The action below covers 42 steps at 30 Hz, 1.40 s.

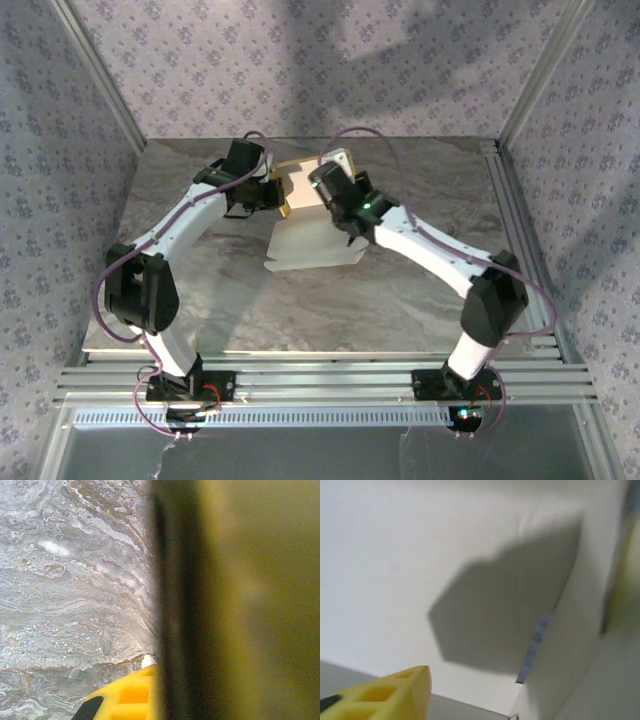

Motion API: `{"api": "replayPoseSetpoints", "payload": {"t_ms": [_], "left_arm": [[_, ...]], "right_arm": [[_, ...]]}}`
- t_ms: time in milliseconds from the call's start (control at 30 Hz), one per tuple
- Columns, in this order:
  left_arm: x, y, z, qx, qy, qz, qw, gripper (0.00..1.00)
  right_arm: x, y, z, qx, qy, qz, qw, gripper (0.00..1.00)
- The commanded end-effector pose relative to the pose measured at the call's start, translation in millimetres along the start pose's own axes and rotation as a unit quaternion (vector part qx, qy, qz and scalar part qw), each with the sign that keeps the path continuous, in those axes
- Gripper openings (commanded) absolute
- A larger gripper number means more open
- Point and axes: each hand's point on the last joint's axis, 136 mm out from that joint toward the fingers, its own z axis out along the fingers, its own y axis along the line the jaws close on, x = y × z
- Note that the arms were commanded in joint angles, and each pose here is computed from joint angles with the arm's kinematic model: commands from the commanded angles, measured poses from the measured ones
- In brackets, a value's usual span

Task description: Fold the paper box

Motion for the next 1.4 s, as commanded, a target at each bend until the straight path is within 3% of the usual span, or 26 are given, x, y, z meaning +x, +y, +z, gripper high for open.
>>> {"api": "replayPoseSetpoints", "payload": {"t_ms": [0,200,367,467,533,700,833,1033,1367], "left_arm": [[-4,-3,-5,0.013,-0.005,0.009,1.000,0.00],[-3,5,-13,0.005,0.009,0.014,1.000,0.00],[11,18,-16,-0.002,0.051,0.021,0.998,0.00],[18,23,-17,0.010,0.061,0.018,0.998,0.00],[22,21,-15,0.019,0.071,0.024,0.997,0.00],[27,13,-11,0.047,0.096,0.037,0.994,0.00],[29,9,-9,0.059,0.107,0.046,0.991,0.00],[30,8,-7,0.063,0.115,0.052,0.990,0.00],[32,3,-3,0.062,0.123,0.060,0.989,0.00]], "right_arm": [[-32,10,-63,-0.220,-0.053,0.020,0.974,0.73],[-34,-56,-113,-0.370,-0.157,0.120,0.908,0.77],[3,-114,-62,-0.343,-0.126,0.255,0.895,0.62],[23,-126,-34,-0.372,-0.111,0.310,0.868,0.52],[31,-121,-22,-0.384,-0.097,0.308,0.865,0.44],[43,-96,0,-0.423,-0.060,0.288,0.857,0.35],[43,-80,8,-0.442,-0.050,0.269,0.854,0.35],[37,-47,-10,-0.499,-0.050,0.214,0.838,0.36],[34,-31,-22,-0.523,-0.046,0.193,0.829,0.39]]}}
